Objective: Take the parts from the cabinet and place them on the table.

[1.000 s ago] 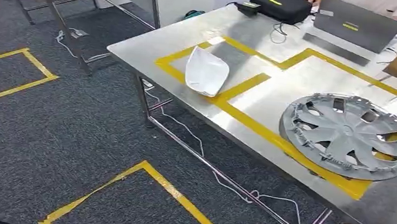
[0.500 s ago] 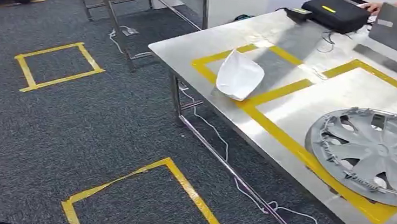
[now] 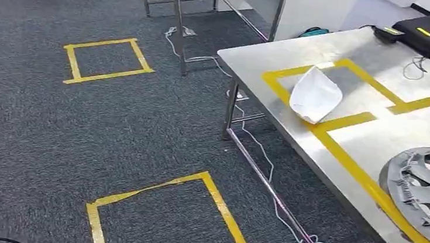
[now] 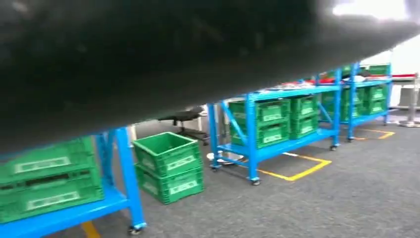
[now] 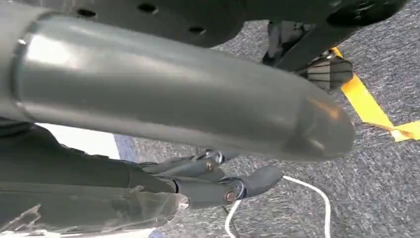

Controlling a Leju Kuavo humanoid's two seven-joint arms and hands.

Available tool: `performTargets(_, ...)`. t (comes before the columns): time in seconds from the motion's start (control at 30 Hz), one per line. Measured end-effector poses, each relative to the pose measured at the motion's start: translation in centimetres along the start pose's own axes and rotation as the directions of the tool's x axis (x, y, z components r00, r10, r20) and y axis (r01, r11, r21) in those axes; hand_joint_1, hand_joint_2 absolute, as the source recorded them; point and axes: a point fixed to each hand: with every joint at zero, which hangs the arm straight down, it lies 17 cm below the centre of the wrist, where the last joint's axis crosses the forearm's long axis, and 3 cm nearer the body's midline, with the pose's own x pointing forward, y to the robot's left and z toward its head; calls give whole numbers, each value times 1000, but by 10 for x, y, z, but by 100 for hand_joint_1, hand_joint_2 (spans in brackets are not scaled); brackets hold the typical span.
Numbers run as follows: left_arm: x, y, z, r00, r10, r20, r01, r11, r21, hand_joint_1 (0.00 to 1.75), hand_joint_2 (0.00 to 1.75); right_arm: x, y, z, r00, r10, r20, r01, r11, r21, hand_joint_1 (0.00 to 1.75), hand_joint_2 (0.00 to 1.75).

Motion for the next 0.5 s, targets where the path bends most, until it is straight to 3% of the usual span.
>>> performTargets(0.5, 19, -10, 6, 1000, 11, 0, -11, 1000, -21, 0, 0, 0, -4, -1, 1000, -5, 3, 5, 1000, -11, 0, 0)
